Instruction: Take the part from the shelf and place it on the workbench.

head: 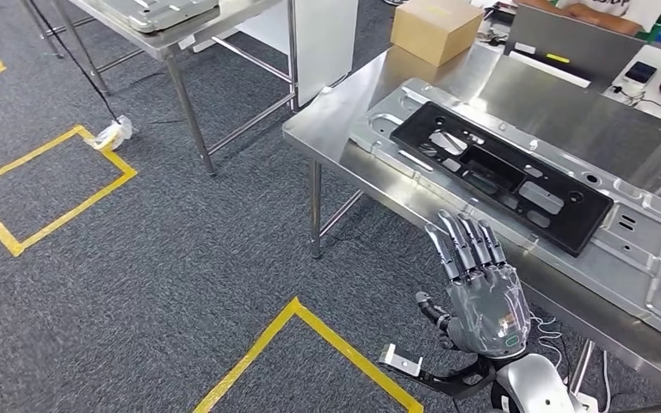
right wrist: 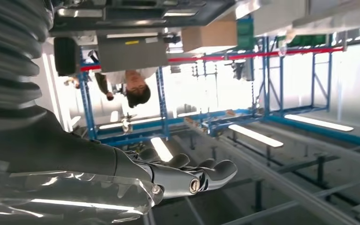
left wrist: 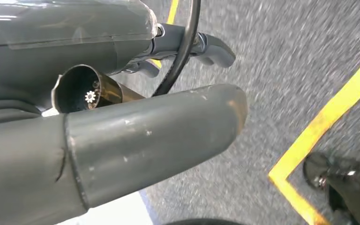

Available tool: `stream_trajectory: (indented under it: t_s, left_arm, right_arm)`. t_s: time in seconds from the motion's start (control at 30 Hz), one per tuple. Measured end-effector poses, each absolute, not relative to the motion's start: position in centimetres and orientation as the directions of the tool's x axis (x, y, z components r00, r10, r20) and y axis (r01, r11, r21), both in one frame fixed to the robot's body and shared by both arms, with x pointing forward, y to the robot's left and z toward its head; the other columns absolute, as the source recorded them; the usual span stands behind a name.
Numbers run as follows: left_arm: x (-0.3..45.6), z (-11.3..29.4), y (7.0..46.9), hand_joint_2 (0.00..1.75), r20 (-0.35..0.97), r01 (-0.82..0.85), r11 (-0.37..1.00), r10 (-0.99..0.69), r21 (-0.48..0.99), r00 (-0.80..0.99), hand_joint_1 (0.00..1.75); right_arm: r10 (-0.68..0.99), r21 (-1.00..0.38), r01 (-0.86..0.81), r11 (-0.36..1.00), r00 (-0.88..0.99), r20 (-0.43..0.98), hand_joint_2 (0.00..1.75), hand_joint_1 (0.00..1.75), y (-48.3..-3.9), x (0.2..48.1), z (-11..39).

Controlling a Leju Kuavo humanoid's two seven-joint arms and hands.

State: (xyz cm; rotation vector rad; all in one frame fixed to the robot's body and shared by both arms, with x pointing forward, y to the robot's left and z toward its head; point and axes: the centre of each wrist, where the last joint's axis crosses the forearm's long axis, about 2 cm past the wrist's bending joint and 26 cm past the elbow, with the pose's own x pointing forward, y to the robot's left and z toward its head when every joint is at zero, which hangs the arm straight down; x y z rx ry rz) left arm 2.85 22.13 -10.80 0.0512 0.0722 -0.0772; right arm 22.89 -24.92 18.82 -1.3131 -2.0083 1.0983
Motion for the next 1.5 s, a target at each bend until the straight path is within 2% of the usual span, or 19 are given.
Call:
stream_trajectory:
  t_s: [0.97, 1.5]
  left_arm:
    - [2.9, -10.8, 22.4, 0.00, -0.103, 0.088, 0.994, -0.081, 0.064, 0.991, 0.00]
    - [3.0, -10.8, 22.1, 0.00, -0.065, 0.081, 0.994, -0.077, 0.067, 0.995, 0.00]
  right_arm:
    - [0.927, -0.884, 0.444, 0.146, -0.374, -0.035, 1.75, 0.00, -27.8, 21.6, 17.3]
    - [0.927, -0.883, 0.449, 0.137, -0.373, -0.047, 1.75, 0.00, -28.3, 21.9, 17.5]
